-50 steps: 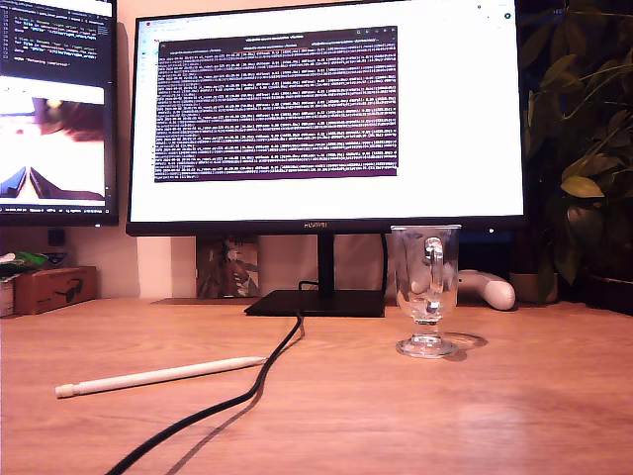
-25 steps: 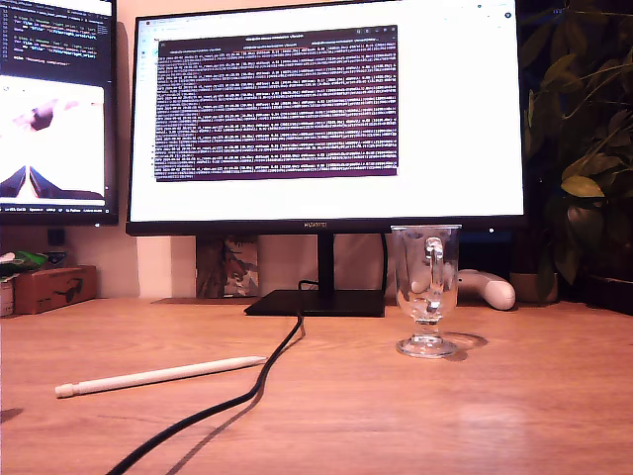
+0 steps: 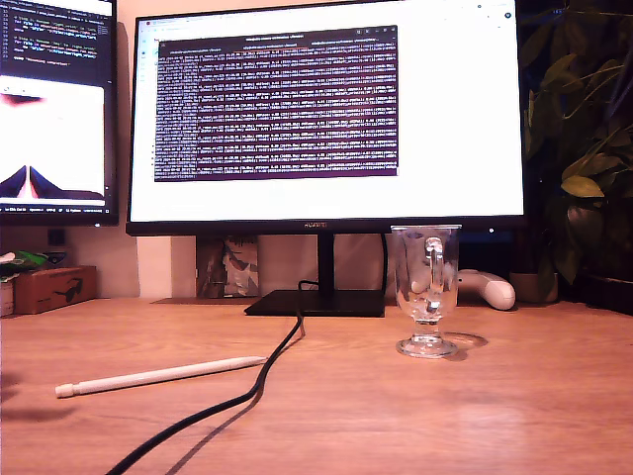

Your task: Pick the small glass cups in front of you with each of your hands, and place them behind the white pen

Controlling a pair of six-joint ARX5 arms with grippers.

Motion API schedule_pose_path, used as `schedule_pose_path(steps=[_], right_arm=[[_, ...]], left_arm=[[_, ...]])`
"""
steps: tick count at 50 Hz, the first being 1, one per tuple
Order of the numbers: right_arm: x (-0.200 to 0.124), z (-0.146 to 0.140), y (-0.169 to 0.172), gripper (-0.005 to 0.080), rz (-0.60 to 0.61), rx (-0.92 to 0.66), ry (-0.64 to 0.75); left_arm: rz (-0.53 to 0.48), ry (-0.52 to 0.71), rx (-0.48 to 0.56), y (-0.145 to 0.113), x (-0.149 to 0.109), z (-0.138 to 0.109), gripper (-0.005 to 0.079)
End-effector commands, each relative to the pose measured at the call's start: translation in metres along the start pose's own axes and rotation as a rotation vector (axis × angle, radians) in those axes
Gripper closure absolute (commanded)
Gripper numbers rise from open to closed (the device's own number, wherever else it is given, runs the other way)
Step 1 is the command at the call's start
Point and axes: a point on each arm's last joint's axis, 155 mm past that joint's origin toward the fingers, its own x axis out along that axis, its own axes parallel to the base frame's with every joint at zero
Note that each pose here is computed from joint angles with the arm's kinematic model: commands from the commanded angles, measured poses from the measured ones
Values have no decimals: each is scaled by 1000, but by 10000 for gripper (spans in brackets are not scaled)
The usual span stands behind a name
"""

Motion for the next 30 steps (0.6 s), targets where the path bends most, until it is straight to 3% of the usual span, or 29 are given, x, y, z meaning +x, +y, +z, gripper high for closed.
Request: schedule_pose_path(steps=[1,7,15,21,30], right_arm=[[5,1,1,748,-23,-43,29],[18,4,3,685,-40,-68,87],[31,10,5,453,-58,-81,140],[41,15,6,428,-71,-76,172],[54,24,17,408,-66,-91,203]], left_arm=[[44,80,22,8,9,-6,698],[112,192,80,23,21,-9,606],[178,288,89,40,38,-13,455],[204,332,69,49,48,-16,374],[227,363,38,61,57,-18,360]])
